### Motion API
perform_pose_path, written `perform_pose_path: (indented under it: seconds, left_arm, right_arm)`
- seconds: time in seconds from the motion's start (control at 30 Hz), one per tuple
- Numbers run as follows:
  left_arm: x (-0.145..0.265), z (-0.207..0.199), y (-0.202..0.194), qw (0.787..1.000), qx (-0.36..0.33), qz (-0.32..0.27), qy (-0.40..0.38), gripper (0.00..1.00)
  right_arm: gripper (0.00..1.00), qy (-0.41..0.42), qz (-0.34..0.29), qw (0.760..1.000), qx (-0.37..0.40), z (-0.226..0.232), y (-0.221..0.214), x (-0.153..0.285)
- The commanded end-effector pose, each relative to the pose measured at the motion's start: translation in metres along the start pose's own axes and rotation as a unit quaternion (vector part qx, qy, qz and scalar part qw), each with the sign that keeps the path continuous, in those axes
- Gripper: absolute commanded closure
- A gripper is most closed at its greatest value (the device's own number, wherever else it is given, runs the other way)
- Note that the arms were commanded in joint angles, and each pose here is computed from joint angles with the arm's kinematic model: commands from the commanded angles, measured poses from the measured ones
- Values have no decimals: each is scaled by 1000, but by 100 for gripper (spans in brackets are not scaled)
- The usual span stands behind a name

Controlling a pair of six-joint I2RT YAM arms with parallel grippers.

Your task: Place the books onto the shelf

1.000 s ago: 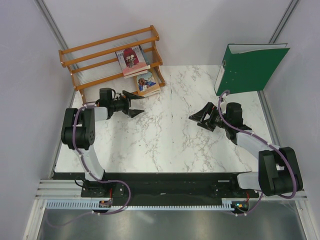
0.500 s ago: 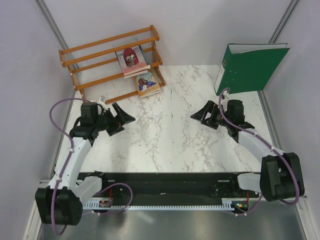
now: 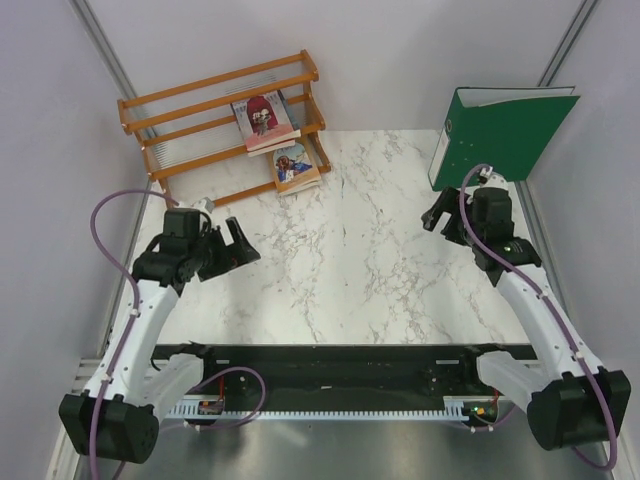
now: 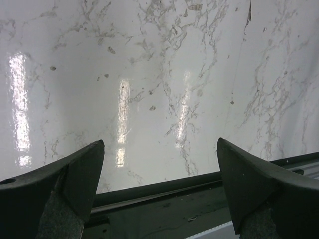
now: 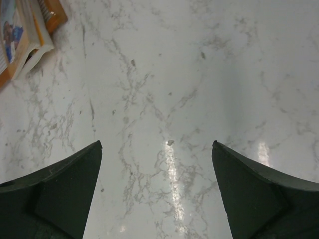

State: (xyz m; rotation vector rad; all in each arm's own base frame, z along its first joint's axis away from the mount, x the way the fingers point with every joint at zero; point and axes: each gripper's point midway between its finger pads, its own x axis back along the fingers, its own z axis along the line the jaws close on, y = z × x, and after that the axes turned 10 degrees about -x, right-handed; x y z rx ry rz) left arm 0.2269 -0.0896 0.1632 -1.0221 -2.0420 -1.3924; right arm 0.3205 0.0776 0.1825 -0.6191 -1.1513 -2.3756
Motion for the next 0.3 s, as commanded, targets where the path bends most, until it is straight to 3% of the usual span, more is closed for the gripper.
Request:
perform_pose_path:
  seconds: [0.0,0.13,0.27]
  left_arm:
    - [5,4,27,998,-59,-19,26,0]
    - [-3,2,46,996,-85,-13,28,0]
    - [-13,3,68,994,-97,-26,39,0]
  right_arm:
    - [2,-114,-89,989,27,-36,36,34]
    - [2,-129,-115,985,27,-42,44,45]
    - [2,-127,-94,987,26,-44,34,32]
